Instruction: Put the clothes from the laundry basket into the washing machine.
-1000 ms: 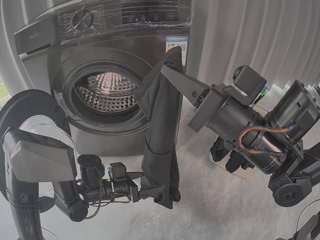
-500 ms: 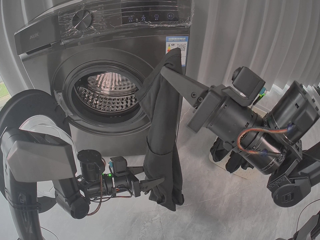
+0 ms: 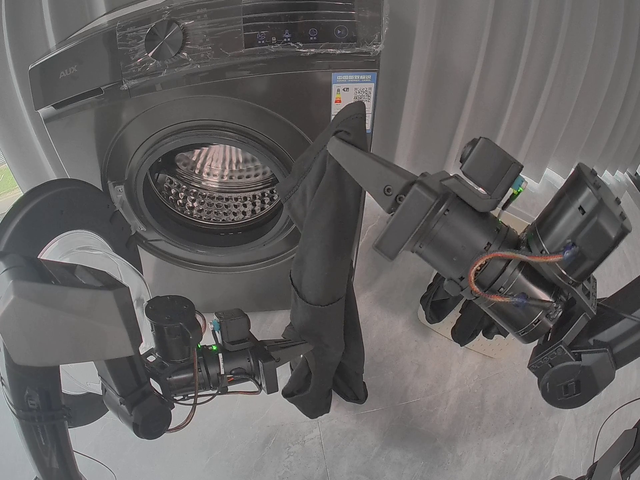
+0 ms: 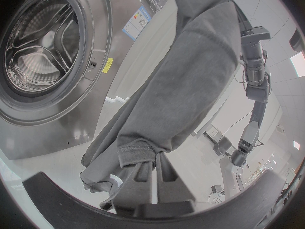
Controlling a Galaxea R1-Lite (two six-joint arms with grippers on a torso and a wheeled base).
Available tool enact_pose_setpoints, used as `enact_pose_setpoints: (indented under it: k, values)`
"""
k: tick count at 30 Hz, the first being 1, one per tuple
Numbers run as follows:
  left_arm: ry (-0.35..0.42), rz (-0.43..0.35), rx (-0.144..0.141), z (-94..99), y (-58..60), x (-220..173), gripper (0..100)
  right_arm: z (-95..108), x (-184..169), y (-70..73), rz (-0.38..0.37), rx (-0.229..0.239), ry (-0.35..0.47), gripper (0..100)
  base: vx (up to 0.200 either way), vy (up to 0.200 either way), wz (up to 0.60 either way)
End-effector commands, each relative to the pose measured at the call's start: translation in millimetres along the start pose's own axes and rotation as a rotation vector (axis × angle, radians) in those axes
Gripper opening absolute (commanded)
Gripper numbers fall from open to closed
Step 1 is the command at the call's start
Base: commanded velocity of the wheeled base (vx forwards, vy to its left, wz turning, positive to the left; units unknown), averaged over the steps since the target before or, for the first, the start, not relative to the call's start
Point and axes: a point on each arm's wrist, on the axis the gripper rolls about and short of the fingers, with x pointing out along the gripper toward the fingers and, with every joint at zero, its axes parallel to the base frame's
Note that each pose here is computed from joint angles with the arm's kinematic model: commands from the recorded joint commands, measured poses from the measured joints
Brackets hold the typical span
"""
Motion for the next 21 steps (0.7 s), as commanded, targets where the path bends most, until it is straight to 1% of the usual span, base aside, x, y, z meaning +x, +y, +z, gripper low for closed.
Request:
enact_pose_setpoints:
  k: [1,6,9,12,15,16,18,21]
  values:
    - [-0.033,-0.010,0.024,13.9,-12.6,-13,0,0,0,-4.2,-0.010,-0.004,0.000,0,0.000,0.000,0.00]
    - [-0.040,-0.018,0.034,18.8,-22.1,-23,0,2,0,-6.4,-0.011,-0.009,-0.021,0,0.000,0.000,0.00]
    - [-0.043,-0.018,0.045,20.1,-24.3,-26,0,4,-1,-12.0,-0.029,-0.017,-0.026,0,0.000,0.000,0.00]
    - [-0.041,-0.019,0.049,20.1,-26.0,-28,0,5,-1,-14.2,-0.034,-0.021,-0.027,0,0.000,0.000,0.00]
    - [-0.037,-0.024,0.049,20.0,-30.9,-32,0,4,-3,-17.9,-0.044,-0.025,-0.019,0,0.000,0.000,0.00]
    - [-0.038,-0.025,0.050,20.6,-31.9,-33,0,3,-4,-17.9,-0.044,-0.025,-0.014,100,0.000,0.000,0.00]
    - [-0.054,-0.026,0.060,25.3,-35.3,-38,0,3,-5,-20.2,-0.052,-0.027,-0.012,100,0.000,0.000,0.00]
    - [-0.090,-0.028,0.074,35.3,-39.9,-44,0,-2,-12,-26.7,-0.086,-0.035,0.025,100,0.000,0.000,0.00]
